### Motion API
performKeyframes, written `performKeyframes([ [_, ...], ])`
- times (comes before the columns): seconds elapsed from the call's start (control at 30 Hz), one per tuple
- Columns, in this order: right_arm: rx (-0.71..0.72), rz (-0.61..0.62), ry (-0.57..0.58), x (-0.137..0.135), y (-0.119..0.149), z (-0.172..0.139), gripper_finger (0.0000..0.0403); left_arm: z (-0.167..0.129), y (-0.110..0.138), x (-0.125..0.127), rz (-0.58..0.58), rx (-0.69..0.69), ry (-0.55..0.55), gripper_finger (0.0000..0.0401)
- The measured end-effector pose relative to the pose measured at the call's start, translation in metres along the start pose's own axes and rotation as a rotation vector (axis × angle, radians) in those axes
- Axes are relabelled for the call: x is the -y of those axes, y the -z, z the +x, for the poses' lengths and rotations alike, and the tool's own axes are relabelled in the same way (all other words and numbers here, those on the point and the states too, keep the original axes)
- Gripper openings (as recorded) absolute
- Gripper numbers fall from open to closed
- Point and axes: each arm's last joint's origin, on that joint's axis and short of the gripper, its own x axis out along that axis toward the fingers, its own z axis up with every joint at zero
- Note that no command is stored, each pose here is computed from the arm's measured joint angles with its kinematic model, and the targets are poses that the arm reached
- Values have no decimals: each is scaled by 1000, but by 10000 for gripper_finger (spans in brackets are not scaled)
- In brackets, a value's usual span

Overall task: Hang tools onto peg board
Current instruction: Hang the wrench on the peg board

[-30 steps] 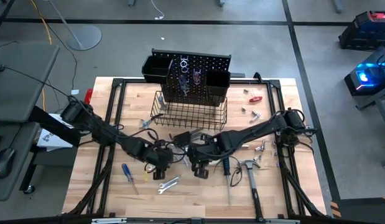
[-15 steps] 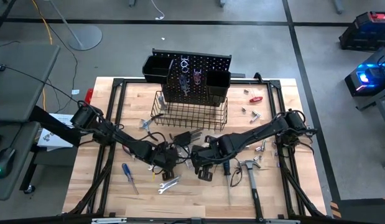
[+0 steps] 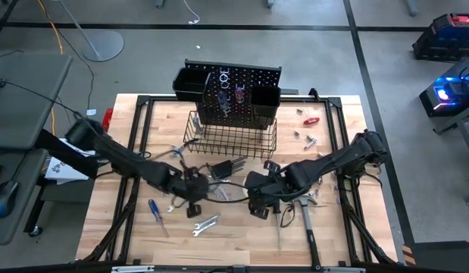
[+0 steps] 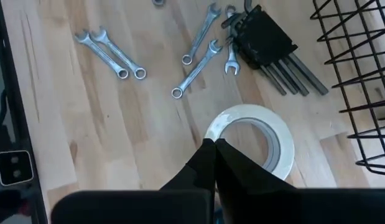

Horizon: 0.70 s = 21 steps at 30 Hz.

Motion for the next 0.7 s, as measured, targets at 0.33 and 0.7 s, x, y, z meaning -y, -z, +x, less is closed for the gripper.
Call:
performKeyframes([
  [0.33,36,15,-18,0,-6,3,0,-35,40,-12,136,-173,126,0],
  [0.7,36,18,-12,1,-6,3,0,13,44,-12,152,-72,175,0],
])
